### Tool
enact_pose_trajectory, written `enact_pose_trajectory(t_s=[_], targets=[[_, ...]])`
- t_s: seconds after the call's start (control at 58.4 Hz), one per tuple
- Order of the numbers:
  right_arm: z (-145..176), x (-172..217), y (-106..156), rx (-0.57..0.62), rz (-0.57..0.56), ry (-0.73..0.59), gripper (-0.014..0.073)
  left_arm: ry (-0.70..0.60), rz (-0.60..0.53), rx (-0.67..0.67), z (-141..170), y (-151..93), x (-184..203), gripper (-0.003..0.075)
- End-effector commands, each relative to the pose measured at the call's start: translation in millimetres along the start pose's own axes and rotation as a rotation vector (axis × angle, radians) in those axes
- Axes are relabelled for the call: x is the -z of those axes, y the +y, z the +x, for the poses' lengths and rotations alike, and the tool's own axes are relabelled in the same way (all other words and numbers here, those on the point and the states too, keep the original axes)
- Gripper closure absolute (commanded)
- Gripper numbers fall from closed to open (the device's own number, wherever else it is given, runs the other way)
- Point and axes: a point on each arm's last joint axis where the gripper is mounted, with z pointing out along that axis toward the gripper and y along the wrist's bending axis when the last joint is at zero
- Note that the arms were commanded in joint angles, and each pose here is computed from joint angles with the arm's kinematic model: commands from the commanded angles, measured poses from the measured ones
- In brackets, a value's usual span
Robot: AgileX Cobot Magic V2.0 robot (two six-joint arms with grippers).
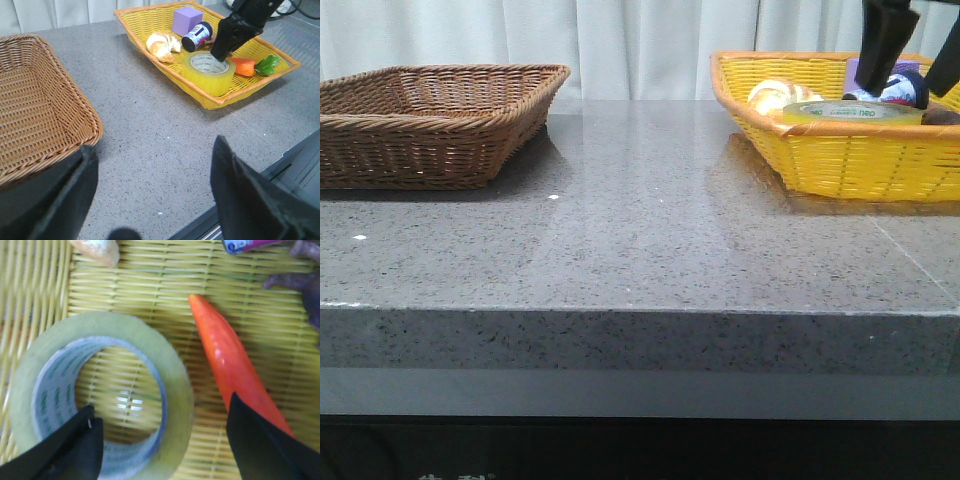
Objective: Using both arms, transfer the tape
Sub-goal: 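Lower the right gripper into the yellow basket onto the clear tape roll, then close the right gripper on the tape roll rim and lift it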
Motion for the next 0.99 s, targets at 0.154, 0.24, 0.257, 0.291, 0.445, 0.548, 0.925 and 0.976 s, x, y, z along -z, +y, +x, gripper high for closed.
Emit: enact_pose_trajectory(t_s=[0.154, 0.24, 0.257, 0.291, 0.445, 0.548, 0.925, 0.976], targets=[[-21.0, 4.1, 1.6, 0.023, -0.009, -0.038, 0.0059, -0.111, 0.011, 0.01, -17.1, -1.9, 4.6, 0.0241], [-21.8, -1.7, 1.1, 0.023, -0.014, -0.004, 0.0111, -0.111, 0.011, 0.01, -17.1, -1.9, 4.6, 0.0241], [-22.3, -1.7, 1.1, 0.024, -0.014, -0.002, 0.0125, -0.111, 0.011, 0.01, -17.1, -1.9, 4.6, 0.0241], [-22.6, -3.0, 1.2, 0.027, -0.018, 0.008, 0.0165, -0.111, 0.011, 0.01, -17.1, -1.9, 4.6, 0.0241], [-23.1, -4.6, 2.4, 0.031, -0.034, 0.016, 0.0331, -0.111, 0.011, 0.01, -17.1, -1.9, 4.6, 0.0241], [-22.8, -4.6, 2.4, 0.031, -0.034, 0.019, 0.0414, -0.111, 0.011, 0.01, -17.1, -1.9, 4.6, 0.0241], [-21.5, 8.9, 4.6, 0.037, -0.034, 0.002, 0.0456, -0.109, 0.011, 0.01, -16.9, -1.9, 4.6, 0.0241], [-21.3, 16.1, 5.7, 0.039, -0.034, -0.013, 0.0456, -0.109, 0.011, 0.01, -16.9, -1.9, 4.6, 0.0241]])
